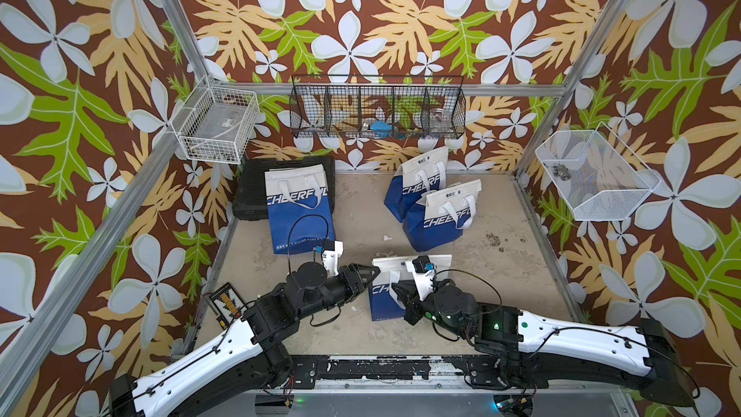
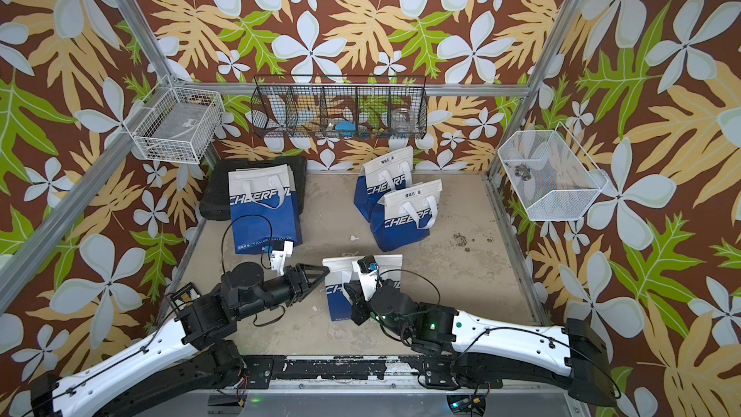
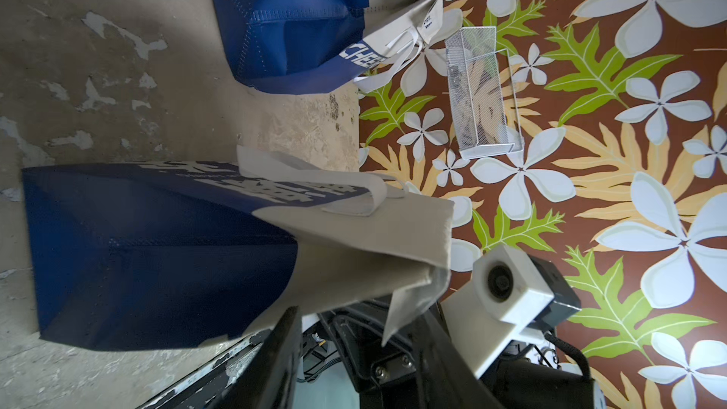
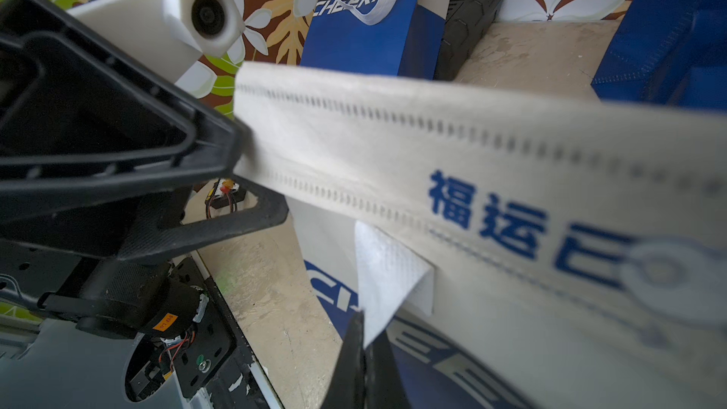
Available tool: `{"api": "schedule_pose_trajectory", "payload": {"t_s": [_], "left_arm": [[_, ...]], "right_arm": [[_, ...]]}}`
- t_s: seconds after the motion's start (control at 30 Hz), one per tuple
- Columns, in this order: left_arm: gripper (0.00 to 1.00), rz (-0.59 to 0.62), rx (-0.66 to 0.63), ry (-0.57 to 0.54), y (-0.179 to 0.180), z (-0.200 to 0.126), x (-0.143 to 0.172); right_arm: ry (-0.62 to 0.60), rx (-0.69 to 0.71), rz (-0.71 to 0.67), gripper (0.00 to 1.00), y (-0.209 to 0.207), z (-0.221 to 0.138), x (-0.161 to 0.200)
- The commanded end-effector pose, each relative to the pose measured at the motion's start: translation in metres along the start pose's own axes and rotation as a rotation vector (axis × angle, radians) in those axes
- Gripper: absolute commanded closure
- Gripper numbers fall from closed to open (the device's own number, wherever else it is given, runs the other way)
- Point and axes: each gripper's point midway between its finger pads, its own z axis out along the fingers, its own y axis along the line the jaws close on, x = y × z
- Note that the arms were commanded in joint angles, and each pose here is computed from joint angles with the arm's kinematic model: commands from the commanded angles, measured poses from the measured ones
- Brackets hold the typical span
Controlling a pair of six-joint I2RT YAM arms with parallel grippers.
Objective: Open the takeout bag
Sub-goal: Open the takeout bag at the center of the board.
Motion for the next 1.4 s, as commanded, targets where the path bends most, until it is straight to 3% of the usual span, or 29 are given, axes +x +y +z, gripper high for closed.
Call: {"api": "schedule_pose_trajectory", "payload": {"t_s": [0.0, 0.33, 0.63, 0.8, 0.93, 1.13, 1.37], "left_arm": [[0.52, -0.007, 0.101, -0.005, -0.025, 0.004, -0.003], [0.55, -0.018, 0.167, 0.03, -0.043, 0.007, 0.001], [0.58, -0.037, 0.161, 0.02, -0.032, 0.012, 0.001], [0.71, 0.0, 0.167, 0.031, -0.041, 0.022, 0.0], [1.0, 0.029, 0.173, -0.002, -0.051, 0.022, -0.007], [1.0, 0.044, 0.221, -0.046, -0.067, 0.011, -0.015], [1.0, -0.098, 0.372, -0.076, -0.092, -0.02, -0.022]], "right_arm": [[-0.004, -0.025, 0.017, 1.0, 0.005, 0.001, -0.001], [-0.002, -0.023, 0.013, 1.0, 0.007, 0.004, -0.002], [0.0, -0.04, 0.006, 1.0, 0.012, 0.006, -0.004], [0.011, -0.043, 0.014, 1.0, 0.012, 0.007, -0.001], [0.0, -0.022, 0.011, 1.0, 0.008, 0.006, -0.003], [-0.039, 0.066, 0.044, 1.0, -0.013, -0.001, -0.004], [-0.013, 0.148, 0.083, 1.0, -0.044, 0.001, 0.012]]}}
